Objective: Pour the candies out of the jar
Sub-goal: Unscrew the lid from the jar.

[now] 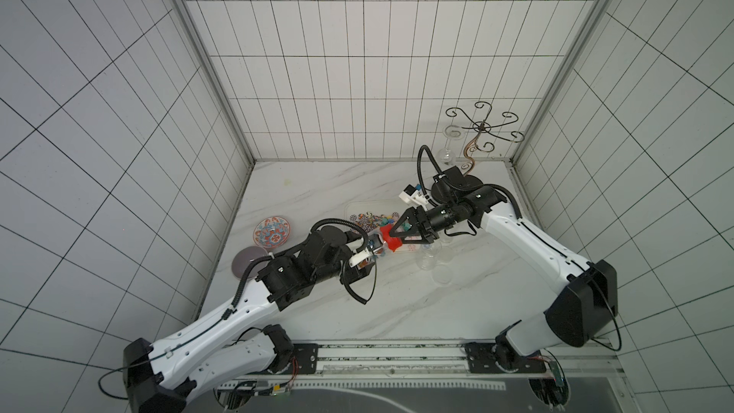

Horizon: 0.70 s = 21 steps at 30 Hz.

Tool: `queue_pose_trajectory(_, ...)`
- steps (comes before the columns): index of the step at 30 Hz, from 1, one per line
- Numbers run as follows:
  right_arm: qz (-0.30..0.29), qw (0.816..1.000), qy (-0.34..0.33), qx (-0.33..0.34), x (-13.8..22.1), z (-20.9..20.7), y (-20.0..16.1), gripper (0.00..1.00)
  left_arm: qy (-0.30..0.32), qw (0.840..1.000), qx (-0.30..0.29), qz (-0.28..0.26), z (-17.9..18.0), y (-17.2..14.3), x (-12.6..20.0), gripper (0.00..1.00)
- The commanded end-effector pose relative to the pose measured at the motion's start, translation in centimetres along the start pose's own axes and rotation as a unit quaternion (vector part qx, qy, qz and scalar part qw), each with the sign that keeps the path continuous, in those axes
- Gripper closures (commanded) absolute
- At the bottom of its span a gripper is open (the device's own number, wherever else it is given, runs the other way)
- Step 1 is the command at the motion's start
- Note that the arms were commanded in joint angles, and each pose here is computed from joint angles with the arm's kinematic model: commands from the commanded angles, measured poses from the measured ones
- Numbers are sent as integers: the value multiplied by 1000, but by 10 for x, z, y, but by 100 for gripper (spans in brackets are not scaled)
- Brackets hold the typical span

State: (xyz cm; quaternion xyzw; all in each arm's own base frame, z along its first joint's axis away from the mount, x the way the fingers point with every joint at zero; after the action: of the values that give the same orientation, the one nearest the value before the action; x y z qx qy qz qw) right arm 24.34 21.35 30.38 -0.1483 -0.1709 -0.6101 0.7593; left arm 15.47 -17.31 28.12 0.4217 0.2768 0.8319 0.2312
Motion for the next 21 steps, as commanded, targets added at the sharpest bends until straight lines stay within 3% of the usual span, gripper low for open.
queue_pose_trajectory(1,-10,998,11,54,5,26,6,25,23,999,-4,-34,7,10,2,41)
queue_pose_trajectory(13,-7,995,11,99,4,35,3,45,22,999,6,-47,7,12,0,41)
queue_pose_trajectory(21,-10,984,21,175,6,36,-6,53,13,997,30,-73,13,17,1,41)
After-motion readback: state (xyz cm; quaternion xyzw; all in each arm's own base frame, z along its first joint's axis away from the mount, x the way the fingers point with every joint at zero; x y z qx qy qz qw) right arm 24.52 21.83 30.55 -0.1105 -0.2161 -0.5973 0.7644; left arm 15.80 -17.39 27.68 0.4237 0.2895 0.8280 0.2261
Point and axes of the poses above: each gripper's point midway between its finger pads, its own x axis back along the fingers, its own z axis along the line the jaws close on, y = z × x, the point moved 10 cm from there along x, back along the fingers, and after that the axes turned 13 degrees about -x, right-handed, at the moved point
